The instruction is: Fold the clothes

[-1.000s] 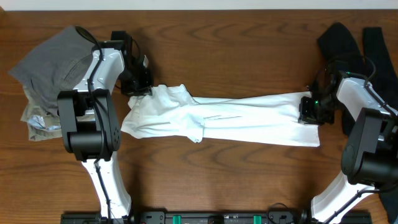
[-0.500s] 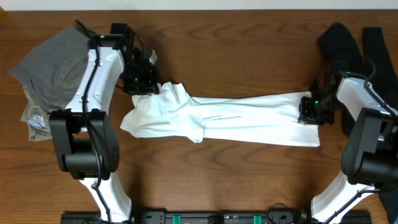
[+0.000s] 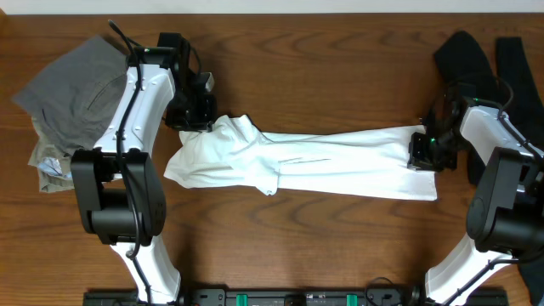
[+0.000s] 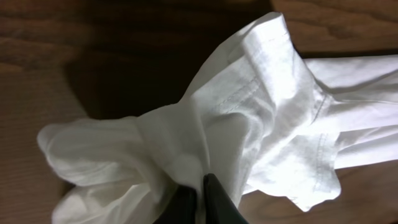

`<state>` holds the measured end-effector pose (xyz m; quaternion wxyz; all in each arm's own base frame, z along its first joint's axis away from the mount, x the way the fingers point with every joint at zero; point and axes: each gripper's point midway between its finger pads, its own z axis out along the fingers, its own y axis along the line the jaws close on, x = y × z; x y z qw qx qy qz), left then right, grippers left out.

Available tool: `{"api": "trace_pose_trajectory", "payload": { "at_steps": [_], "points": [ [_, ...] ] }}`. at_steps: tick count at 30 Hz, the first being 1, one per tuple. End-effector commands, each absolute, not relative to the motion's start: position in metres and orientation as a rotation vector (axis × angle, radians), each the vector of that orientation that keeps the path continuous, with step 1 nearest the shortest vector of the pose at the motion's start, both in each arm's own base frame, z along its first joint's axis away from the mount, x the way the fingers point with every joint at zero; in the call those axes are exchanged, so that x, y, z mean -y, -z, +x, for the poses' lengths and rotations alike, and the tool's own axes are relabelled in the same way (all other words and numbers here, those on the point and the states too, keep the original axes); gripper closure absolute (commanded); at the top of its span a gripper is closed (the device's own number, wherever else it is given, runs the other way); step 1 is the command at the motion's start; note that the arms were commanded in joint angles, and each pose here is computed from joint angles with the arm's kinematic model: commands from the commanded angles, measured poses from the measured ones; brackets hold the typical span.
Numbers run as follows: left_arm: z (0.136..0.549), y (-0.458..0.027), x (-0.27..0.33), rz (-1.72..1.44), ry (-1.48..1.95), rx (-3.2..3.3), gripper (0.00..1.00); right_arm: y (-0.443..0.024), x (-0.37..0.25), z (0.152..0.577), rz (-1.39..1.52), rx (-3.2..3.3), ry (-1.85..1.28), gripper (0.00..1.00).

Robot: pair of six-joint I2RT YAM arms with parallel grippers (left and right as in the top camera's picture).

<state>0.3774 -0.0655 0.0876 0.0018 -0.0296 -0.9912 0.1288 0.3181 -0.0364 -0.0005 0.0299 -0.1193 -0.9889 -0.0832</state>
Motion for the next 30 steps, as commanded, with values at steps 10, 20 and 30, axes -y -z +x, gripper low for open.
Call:
{"api": "trace_pose_trajectory", "payload": {
  "at_steps": [10,20,30],
  "points": [
    [0.38,-0.088,0.063,-0.115,-0.375,3.119,0.9,-0.002,0.036,0.315,-0.368,3.052,0.244,0.81],
    [0.38,-0.088,0.063,-0.115,-0.375,3.118,0.94,-0.002,0.036,0.315,-0.368,3.052,0.244,0.81],
    [0.347,-0.11,0.123,-0.406,-0.836,2.924,0.94,-0.002,0.036,0.315,-0.368,3.052,0.244,0.8]
  ]
}}
